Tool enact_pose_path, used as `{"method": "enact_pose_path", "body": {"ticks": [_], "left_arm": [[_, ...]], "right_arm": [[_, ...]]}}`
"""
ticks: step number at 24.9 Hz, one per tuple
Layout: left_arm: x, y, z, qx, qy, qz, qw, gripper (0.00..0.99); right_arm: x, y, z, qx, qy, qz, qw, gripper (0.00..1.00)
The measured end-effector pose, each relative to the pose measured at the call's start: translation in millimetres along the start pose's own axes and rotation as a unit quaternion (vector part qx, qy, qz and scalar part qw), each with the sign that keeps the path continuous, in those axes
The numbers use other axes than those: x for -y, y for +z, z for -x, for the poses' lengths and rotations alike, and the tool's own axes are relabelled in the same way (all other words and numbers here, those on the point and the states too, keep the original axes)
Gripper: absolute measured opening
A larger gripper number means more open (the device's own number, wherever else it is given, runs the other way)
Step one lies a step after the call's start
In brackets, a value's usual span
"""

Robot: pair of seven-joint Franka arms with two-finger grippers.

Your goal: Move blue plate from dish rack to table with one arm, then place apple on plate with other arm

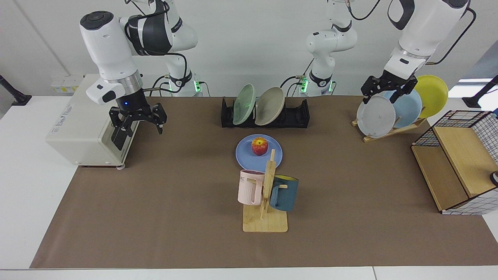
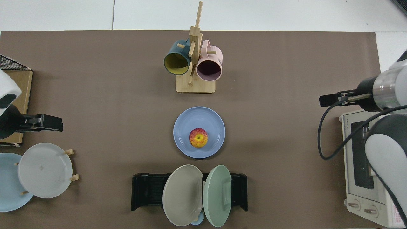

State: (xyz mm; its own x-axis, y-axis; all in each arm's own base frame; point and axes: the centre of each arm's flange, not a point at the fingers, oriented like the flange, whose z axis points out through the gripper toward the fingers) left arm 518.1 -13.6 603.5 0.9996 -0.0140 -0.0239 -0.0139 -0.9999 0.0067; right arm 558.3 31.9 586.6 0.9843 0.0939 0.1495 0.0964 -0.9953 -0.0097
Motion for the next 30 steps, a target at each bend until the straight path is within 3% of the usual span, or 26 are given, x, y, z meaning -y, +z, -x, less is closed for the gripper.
{"method": "enact_pose_path", "body": {"ticks": [9, 16, 30], "left_arm": [[1, 0, 0, 0.0, -0.001, 0.0, 1.0, 0.991], [1, 0, 0, 0.0, -0.001, 0.0, 1.0, 0.991], [1, 0, 0, 0.0, -0.001, 0.0, 1.0, 0.991]], "right_arm": [[-9, -26, 12, 0.001, 0.007, -0.001, 1.0, 1.0], [-9, -20, 16, 0.025, 0.007, -0.001, 1.0, 1.0], [-27, -21, 17, 0.025, 0.026, 0.01, 0.999, 1.0]]}}
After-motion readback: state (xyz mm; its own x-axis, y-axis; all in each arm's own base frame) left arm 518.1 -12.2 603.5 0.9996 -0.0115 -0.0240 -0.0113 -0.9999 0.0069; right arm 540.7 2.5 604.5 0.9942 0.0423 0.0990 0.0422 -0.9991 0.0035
